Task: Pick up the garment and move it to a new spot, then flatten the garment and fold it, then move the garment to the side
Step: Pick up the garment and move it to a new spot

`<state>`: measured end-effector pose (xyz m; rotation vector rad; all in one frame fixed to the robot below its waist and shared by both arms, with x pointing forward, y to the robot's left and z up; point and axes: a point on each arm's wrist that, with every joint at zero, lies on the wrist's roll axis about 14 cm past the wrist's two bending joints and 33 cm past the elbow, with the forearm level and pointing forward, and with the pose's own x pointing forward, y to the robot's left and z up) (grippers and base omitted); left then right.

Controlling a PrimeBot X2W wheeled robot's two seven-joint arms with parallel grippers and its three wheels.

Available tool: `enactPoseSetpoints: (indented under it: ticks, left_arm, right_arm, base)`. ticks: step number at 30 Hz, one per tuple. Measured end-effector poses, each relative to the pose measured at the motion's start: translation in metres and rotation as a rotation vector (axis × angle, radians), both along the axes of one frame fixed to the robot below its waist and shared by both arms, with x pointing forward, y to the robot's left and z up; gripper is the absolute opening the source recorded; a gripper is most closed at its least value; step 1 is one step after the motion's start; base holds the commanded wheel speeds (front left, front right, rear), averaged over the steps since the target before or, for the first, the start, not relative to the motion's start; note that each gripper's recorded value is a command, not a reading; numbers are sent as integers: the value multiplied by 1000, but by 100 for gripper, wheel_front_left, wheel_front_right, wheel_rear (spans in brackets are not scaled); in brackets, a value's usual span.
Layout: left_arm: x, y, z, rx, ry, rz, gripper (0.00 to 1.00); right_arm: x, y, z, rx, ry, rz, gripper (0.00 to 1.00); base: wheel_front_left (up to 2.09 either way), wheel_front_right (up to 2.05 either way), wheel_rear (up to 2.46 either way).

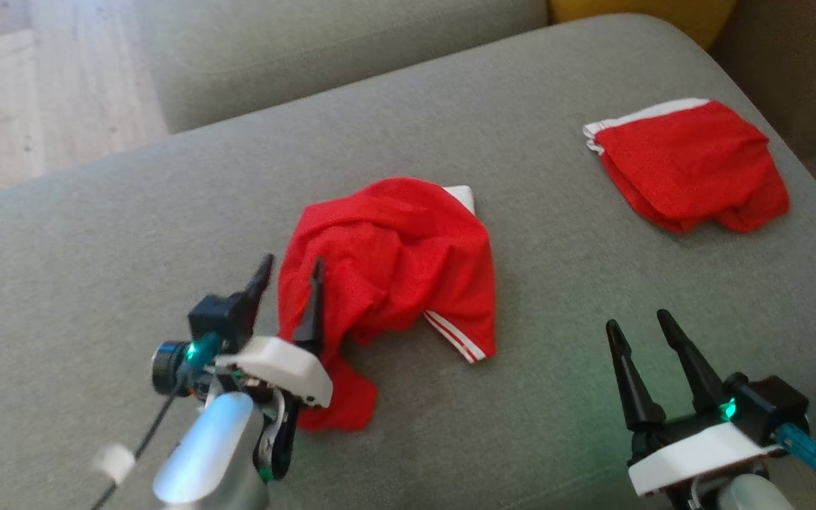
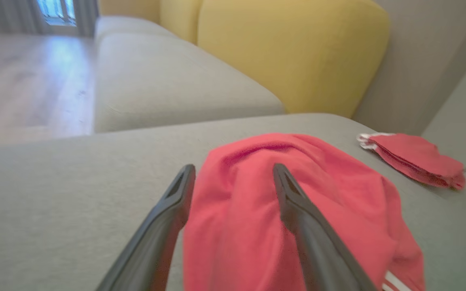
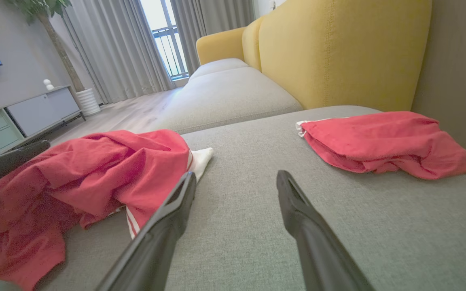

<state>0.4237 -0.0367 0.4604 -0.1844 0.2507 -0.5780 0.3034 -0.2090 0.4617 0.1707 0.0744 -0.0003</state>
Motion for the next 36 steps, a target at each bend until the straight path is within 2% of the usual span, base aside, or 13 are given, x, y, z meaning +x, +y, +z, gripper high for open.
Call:
enactPoseSetpoints:
  ticks: [2,8,14,20,29,36]
  left_arm:
    - [1,15,10,0,-78,71,100]
    - [-28,60,9,44,-128,228,100]
    - [-50,104,59,-6,-289,394,100]
    - [-102,144,51,7,-282,521,100]
    - [-155,163,33,74,-264,566,100]
    - [-162,166,31,97,-269,567,100]
  right_arm:
    - [1,3,3,2,-14,10,100]
    - [6,19,7,19,-34,58,100]
    - [8,41,4,33,-30,114,100]
    - [5,56,8,37,-50,153,100]
    - [-5,59,12,35,-68,159,100]
    - [-16,63,3,35,-43,164,100]
  base:
    - [0,0,0]
    - [0,0,0]
    - [0,0,0]
    - [0,0,0]
    - [0,0,0]
    - [0,0,0]
